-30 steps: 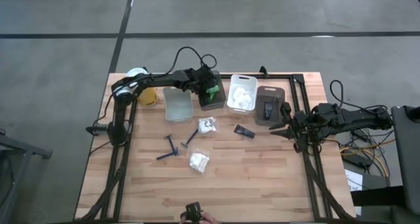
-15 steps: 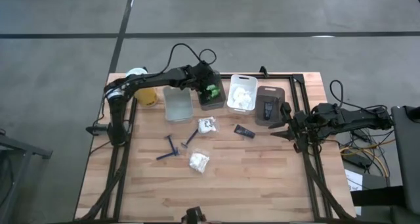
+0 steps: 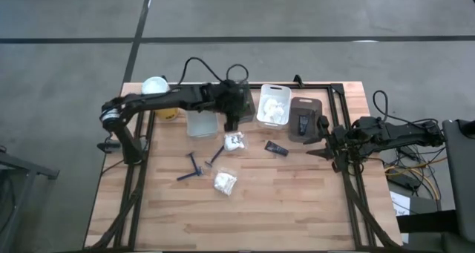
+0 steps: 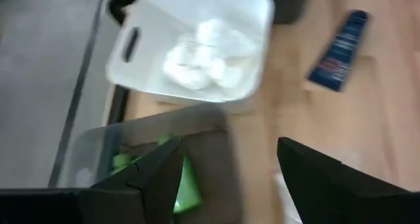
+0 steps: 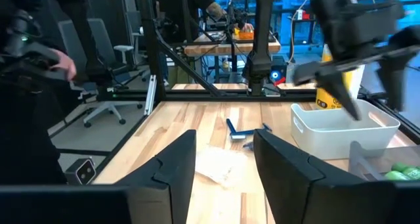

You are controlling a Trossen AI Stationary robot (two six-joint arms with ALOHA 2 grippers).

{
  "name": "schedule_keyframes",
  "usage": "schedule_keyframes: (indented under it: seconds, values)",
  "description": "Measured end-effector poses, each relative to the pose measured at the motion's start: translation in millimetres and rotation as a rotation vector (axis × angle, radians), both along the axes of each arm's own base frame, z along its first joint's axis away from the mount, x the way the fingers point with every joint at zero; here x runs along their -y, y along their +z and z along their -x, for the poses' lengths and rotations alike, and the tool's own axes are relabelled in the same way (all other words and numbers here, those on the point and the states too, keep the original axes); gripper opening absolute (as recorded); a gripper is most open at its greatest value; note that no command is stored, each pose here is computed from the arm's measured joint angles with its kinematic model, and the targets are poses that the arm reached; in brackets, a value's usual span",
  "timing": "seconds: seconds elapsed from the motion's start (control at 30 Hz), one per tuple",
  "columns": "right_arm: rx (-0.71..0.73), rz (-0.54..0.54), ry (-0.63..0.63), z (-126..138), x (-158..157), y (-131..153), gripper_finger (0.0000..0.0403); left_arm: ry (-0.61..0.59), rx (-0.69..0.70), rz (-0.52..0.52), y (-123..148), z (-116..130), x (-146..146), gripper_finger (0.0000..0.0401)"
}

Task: Pick & Place Travel size toiletries
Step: Put the white cotton pack into the white bin

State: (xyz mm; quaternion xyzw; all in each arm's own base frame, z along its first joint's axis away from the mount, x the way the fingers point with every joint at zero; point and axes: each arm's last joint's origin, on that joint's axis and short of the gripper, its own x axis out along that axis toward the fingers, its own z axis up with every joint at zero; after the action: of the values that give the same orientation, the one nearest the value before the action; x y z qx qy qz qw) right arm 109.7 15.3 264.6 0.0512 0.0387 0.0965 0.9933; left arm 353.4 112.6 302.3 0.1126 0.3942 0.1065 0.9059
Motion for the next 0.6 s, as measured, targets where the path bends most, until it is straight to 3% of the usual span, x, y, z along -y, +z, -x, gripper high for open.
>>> schedule_keyframes:
  seconds: [0.27, 0.6]
  values:
    - [0.0, 0.0, 0.0, 0, 0, 0, 0.0169, -0.156, -0.069, 0.144, -10, -4, 40, 0.025]
    - [0.0, 0.0, 0.0, 0, 0, 0, 0.019, -0.174, -0.186, 0.191, -76, 9, 58, 0.025]
